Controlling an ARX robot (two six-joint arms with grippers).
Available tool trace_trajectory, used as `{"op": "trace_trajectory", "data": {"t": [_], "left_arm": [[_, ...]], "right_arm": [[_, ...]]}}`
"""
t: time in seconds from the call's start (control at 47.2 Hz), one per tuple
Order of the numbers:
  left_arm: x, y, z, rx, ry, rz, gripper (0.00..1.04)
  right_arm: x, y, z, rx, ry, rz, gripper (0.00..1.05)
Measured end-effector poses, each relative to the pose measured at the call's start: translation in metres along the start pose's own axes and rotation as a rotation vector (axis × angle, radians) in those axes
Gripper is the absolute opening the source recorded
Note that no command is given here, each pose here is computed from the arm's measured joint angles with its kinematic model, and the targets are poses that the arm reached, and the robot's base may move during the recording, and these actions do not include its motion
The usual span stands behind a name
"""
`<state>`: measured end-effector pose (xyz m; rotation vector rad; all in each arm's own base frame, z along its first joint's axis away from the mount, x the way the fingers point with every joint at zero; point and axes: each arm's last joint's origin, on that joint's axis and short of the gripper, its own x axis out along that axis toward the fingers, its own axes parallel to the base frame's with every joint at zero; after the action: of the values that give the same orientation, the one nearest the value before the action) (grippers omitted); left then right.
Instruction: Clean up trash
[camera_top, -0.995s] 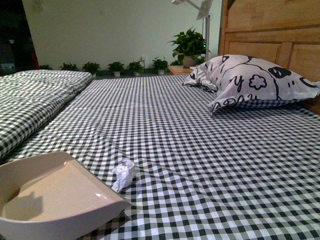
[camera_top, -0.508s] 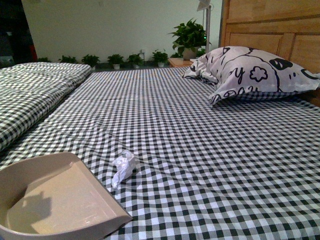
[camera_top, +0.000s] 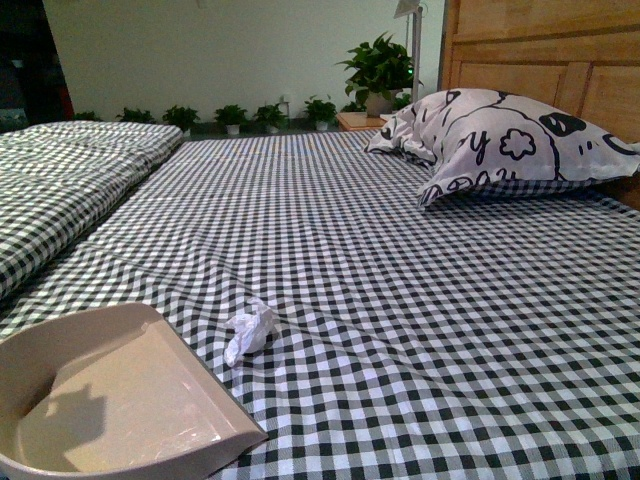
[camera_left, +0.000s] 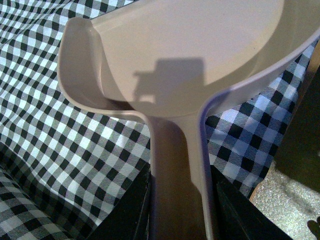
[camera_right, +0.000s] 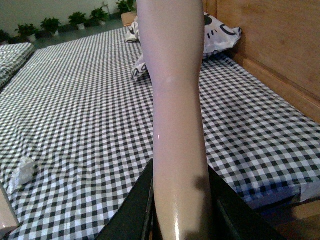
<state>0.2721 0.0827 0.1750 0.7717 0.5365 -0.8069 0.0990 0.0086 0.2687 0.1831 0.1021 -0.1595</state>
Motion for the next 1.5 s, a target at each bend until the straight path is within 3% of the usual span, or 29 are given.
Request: {"op": "trace_trajectory", "data": {"t": [0.233,0.339,0.572,0.699,0.974,1.271,1.504], "left_arm": [[0.0,0.0,0.0,0.001,0.001,0.0,0.29],[0.0,0.0,0.0,0.001,0.001,0.0,0.29],[0.0,0.0,0.0,0.004,0.004,0.001,0.29],[0.0,0.0,0.0,0.005,0.004,0.001,0.29],[0.0,0.0,0.0,0.007,0.004,0.001,0.29],[0.0,0.0,0.0,0.007,0.004,0.001,0.29],[0.0,0.0,0.0,0.008,0.004,0.001,0.29]], "right_arm": [[0.0,0.0,0.0,0.0,0.0,0.0,0.21],[0.0,0.001,-0.001,-0.045,0.086,-0.045,0.21],[0.056,0.014,0.01,-0.108,0.227,0.06,0.21],[0.106,0.034,0.009,-0.162,0.267,0.18,0.21],[0.187,0.072,-0.029,-0.256,0.385,0.297,0.21],[0.218,0.108,-0.066,-0.371,0.462,0.355,0.21],[0.235,0.141,-0.078,-0.445,0.454,0.364,0.21]]}}
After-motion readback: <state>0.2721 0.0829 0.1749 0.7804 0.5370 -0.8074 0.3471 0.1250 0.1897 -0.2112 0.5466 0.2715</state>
